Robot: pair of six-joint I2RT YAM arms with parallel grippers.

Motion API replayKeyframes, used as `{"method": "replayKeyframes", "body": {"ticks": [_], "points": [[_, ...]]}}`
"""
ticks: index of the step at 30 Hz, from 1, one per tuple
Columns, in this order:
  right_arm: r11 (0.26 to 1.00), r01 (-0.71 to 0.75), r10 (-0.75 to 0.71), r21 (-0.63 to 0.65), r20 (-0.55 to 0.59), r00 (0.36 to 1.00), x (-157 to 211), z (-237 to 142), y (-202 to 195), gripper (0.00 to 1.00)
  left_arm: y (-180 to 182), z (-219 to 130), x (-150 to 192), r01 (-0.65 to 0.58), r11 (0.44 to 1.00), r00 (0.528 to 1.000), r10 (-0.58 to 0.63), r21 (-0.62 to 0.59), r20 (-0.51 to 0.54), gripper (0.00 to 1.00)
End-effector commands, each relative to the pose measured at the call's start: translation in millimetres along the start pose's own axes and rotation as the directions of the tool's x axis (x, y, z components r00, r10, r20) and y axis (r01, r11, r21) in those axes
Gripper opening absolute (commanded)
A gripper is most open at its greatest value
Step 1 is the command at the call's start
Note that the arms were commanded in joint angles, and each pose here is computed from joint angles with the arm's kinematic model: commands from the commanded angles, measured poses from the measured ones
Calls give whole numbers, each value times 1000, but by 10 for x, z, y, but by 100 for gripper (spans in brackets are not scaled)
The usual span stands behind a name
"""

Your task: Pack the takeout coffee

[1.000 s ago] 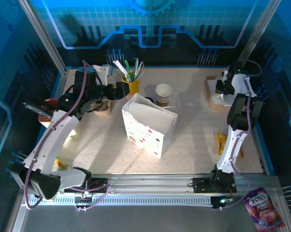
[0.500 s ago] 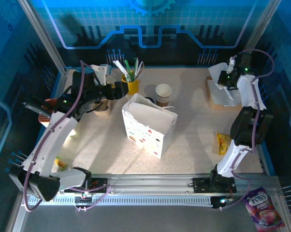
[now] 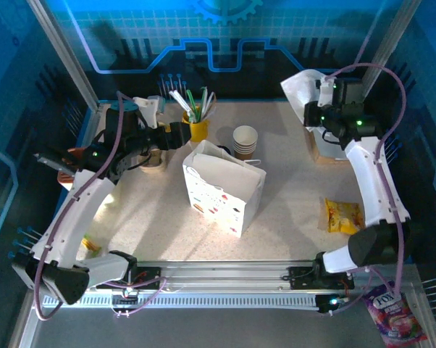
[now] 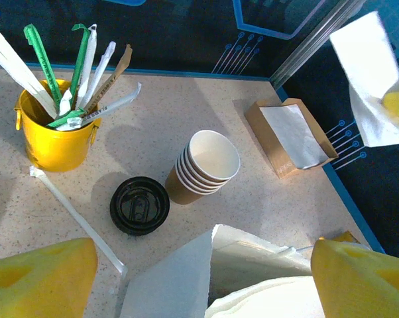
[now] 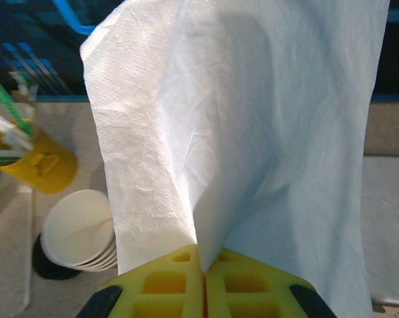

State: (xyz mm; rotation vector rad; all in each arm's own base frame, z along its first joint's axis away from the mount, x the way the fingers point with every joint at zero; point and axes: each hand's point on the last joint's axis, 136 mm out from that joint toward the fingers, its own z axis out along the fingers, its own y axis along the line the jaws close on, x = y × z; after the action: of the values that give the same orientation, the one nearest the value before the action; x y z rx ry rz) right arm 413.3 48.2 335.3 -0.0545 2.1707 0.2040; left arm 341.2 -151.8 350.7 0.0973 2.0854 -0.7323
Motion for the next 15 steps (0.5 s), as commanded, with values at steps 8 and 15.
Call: {"method": "replayKeyframes", "body": {"ticks": [8,15], "points": [[972,223,-216,-74,93,972,-92,-811,824,9,-127,-47,-111,52,996,998,-55,70,34,85],[905,394,-375,-159,139,917,100,-1157,1454,9,-104,-46,-103,74,996,997,-76,54,27,85]]}}
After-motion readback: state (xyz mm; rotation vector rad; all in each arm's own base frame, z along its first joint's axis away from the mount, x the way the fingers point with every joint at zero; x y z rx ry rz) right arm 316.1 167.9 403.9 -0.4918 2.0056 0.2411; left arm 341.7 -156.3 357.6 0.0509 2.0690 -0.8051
